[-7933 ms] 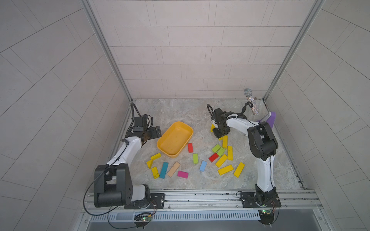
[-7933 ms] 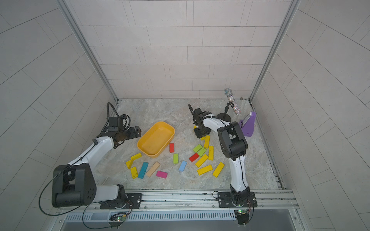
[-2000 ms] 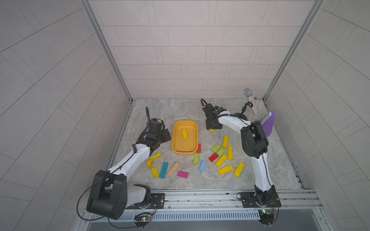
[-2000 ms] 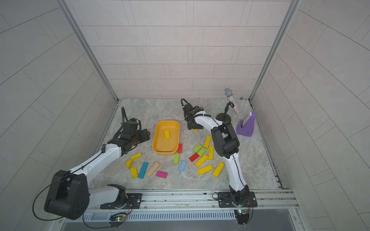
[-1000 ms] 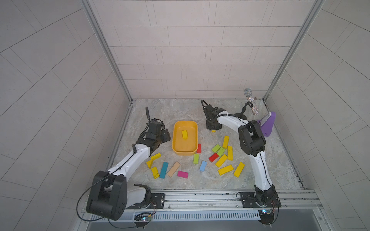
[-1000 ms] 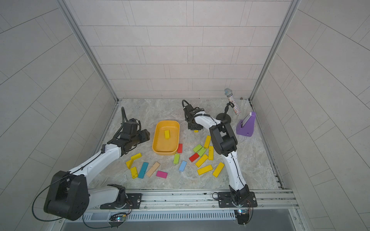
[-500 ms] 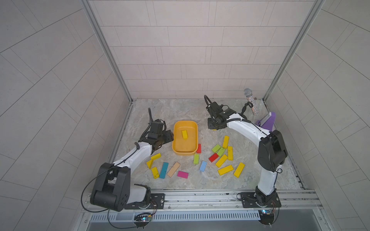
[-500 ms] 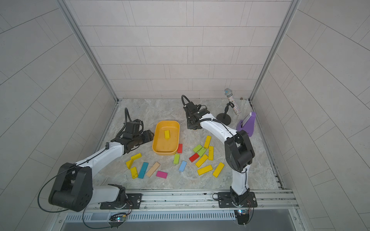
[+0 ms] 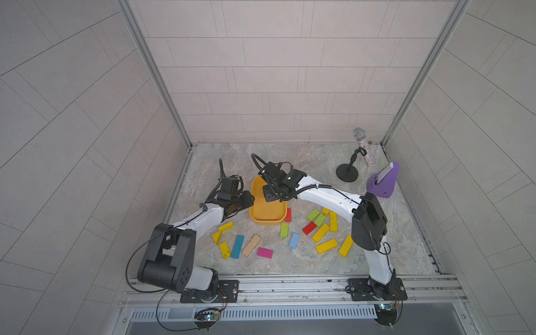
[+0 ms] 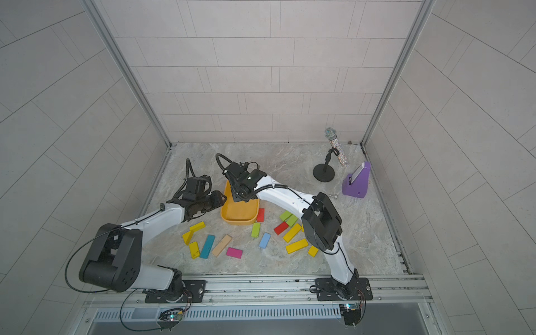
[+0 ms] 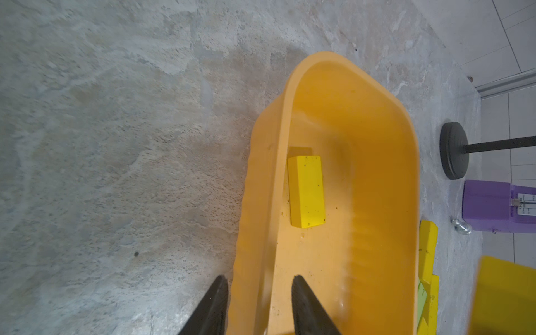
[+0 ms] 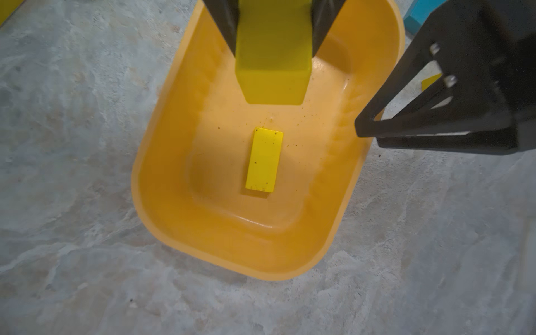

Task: Pick out the yellow building blocks
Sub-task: Place the building block in the storage box.

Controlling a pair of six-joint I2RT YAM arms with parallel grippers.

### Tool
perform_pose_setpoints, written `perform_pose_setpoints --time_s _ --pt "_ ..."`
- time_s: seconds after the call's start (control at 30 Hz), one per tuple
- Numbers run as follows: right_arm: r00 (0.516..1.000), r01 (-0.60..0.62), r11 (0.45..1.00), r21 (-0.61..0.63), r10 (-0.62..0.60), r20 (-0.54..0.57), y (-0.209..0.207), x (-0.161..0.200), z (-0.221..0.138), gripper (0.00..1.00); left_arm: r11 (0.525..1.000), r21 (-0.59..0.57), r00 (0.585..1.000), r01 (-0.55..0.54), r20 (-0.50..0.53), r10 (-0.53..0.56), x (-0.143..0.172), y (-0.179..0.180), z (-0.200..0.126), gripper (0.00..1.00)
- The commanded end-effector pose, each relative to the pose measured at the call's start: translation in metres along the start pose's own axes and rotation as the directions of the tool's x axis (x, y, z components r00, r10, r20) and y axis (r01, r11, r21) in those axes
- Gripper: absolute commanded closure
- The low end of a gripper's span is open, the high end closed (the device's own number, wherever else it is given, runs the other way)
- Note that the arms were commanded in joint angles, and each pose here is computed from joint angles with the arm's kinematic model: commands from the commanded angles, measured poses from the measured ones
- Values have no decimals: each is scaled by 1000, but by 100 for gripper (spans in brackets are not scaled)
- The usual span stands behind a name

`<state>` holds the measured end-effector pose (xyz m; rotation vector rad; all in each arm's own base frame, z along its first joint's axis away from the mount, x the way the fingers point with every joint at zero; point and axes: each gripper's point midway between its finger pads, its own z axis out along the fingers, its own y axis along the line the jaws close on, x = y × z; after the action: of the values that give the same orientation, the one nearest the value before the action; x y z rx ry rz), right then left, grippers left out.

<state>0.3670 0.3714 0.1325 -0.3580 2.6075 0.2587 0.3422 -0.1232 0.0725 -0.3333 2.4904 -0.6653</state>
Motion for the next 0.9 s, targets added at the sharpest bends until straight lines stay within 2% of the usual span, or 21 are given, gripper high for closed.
perform_pose_setpoints --time_s 0.0,0.27,0.67,0.8,0.87 --pt "999 -29 997 71 30 -22 -13 -1 13 80 1000 2 1000 19 -4 -19 4 5 1 60" --pt "1000 -19 974 225 17 11 -41 -17 43 80 999 21 999 28 -20 -27 8 2 4 63" --pt "999 -1 970 242 11 -40 -43 -16 76 79 999 27 999 40 -35 -39 10 3 9 66" --pt "999 3 969 246 9 -45 -43 -14 82 77 999 22 999 40 -38 -39 11 4 9 68" --pt "999 6 968 249 7 -51 -44 -13 85 73 999 22 999 40 -38 -39 12 4 9 68"
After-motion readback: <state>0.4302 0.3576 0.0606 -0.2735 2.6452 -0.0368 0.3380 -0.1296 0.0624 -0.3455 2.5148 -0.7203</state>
